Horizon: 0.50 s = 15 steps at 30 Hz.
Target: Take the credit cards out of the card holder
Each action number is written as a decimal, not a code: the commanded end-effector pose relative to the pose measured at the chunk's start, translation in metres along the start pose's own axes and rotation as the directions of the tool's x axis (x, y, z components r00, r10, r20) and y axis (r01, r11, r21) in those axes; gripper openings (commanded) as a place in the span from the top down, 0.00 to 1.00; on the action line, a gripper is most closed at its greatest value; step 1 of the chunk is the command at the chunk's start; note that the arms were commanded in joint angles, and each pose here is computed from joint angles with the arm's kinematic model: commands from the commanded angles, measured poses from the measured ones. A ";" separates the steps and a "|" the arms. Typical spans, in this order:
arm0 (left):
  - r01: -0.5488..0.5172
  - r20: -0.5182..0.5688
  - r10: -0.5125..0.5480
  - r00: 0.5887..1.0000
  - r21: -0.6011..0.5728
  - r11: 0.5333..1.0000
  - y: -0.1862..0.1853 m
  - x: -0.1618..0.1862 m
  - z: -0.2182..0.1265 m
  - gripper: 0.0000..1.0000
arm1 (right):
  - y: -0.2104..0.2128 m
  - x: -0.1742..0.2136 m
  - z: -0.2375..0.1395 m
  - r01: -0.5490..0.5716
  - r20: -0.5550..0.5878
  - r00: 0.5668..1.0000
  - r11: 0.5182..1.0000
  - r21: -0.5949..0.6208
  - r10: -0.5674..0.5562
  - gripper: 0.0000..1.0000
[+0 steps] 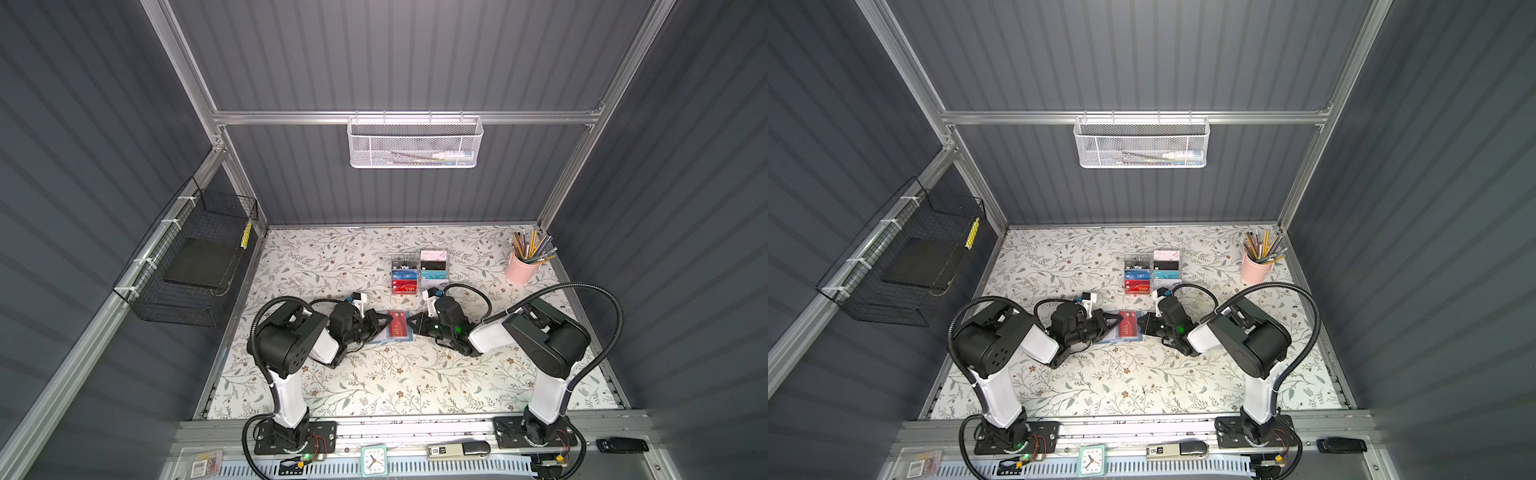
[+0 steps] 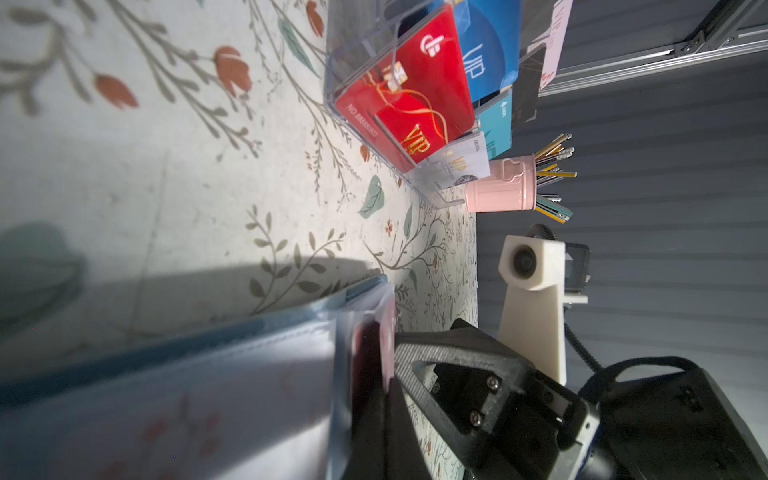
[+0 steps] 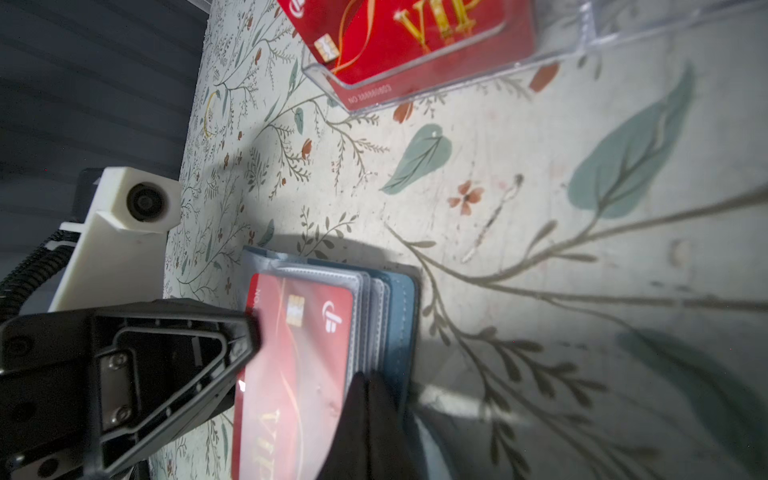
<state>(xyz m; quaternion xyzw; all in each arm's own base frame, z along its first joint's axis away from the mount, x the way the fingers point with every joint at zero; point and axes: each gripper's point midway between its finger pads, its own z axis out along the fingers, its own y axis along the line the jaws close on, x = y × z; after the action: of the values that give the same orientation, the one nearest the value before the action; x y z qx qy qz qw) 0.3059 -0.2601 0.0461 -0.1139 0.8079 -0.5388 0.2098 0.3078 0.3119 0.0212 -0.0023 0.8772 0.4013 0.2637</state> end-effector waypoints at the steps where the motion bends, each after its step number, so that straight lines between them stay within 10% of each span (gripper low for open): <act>1: -0.042 -0.051 0.042 0.998 0.004 0.999 -0.003 0.011 -0.003 1.00 | -0.050 0.054 -0.002 -0.032 -0.160 0.985 0.986 0.164 0.059 0.95; 15: -0.045 -0.060 0.044 0.997 -0.007 0.999 0.000 0.011 -0.005 0.96 | -0.052 0.055 -0.003 -0.034 -0.158 0.986 0.986 0.165 0.060 0.96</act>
<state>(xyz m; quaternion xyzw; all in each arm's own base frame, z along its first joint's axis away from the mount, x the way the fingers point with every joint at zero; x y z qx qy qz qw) 0.3038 -0.2591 0.0450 -0.1028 0.8140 -0.5311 0.2115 0.3074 0.3116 0.0208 -0.0029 0.8757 0.4032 0.2658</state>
